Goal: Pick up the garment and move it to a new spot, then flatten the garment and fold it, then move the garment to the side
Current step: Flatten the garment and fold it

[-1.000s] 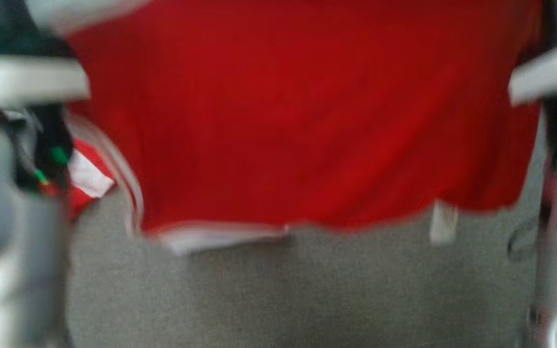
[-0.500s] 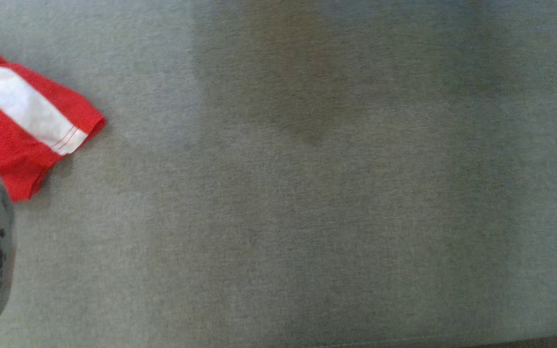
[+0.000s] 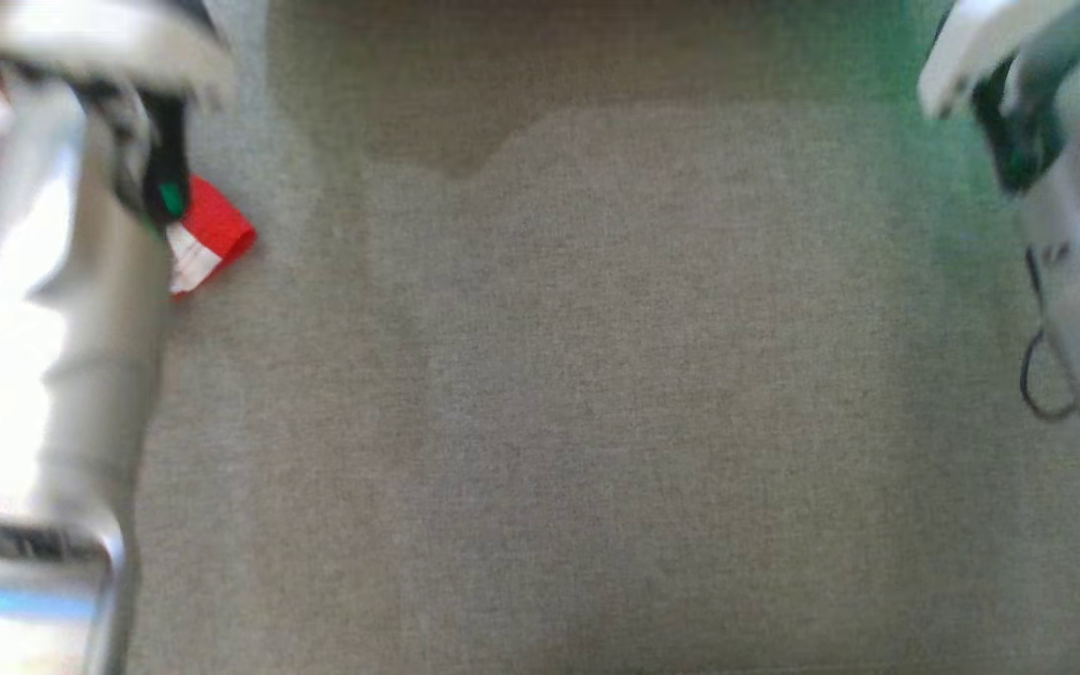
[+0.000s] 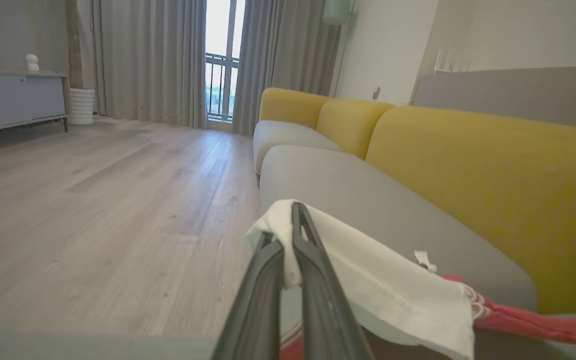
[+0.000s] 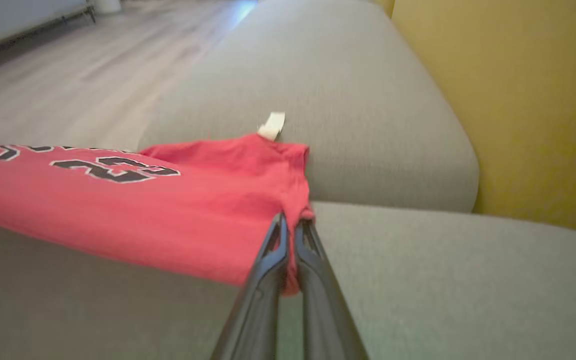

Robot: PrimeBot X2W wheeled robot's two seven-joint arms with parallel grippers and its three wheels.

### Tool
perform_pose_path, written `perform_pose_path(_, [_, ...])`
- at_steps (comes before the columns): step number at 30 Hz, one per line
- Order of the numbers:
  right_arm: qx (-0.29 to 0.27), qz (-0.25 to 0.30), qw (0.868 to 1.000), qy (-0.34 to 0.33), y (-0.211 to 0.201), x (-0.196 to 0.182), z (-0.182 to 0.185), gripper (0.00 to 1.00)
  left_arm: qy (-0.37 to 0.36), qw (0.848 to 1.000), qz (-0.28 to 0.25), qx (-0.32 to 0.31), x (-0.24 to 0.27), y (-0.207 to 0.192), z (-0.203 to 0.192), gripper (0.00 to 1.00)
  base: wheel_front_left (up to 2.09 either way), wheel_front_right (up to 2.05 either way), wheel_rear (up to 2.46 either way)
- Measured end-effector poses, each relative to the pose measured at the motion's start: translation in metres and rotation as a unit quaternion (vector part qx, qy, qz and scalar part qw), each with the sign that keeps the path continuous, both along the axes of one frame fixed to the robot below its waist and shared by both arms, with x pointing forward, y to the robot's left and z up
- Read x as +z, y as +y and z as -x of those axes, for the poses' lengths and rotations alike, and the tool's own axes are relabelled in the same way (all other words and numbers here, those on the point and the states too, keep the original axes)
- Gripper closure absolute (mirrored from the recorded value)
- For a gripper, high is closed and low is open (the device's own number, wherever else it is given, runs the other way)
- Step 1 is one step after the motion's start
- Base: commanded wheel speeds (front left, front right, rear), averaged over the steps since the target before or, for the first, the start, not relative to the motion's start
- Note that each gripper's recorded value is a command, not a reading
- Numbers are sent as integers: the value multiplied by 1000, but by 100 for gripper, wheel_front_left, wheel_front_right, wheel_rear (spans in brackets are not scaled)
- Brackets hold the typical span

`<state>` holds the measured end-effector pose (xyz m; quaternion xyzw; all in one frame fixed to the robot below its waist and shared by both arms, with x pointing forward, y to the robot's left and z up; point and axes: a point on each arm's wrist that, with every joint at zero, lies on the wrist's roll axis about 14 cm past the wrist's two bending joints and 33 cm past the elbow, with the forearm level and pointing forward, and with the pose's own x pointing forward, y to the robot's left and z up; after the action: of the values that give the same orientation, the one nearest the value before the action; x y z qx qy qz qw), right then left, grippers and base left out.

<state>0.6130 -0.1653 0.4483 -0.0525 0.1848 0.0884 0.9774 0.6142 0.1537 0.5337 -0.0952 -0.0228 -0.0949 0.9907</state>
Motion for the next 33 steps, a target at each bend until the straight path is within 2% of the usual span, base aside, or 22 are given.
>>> perform_pose_path(9, [48, 59, 991, 112, -14, -35, 79, 100, 87, 994, -44, -55, -59, -3, 100, 100, 0, 0, 0])
perform_pose_path(14, [79, 87, 983, 143, -25, -38, 115, 100, 123, 986, -71, -91, -72, -7, 151, 100, 0, 0, 0])
perform_pose_path(21, [93, 75, 980, 156, -30, -25, 140, 100, 151, 979, -72, -118, -72, -9, 197, 100, 0, 0, 0])
perform_pose_path(28, [104, 72, 970, 209, -38, -31, 188, 100, 186, 969, -42, -158, -67, -27, 251, 100, 0, 0, 0])
perform_pose_path(33, [105, 70, 963, 239, -47, -25, 215, 100, 214, 958, -50, -183, -65, -33, 287, 100, 0, 0, 0])
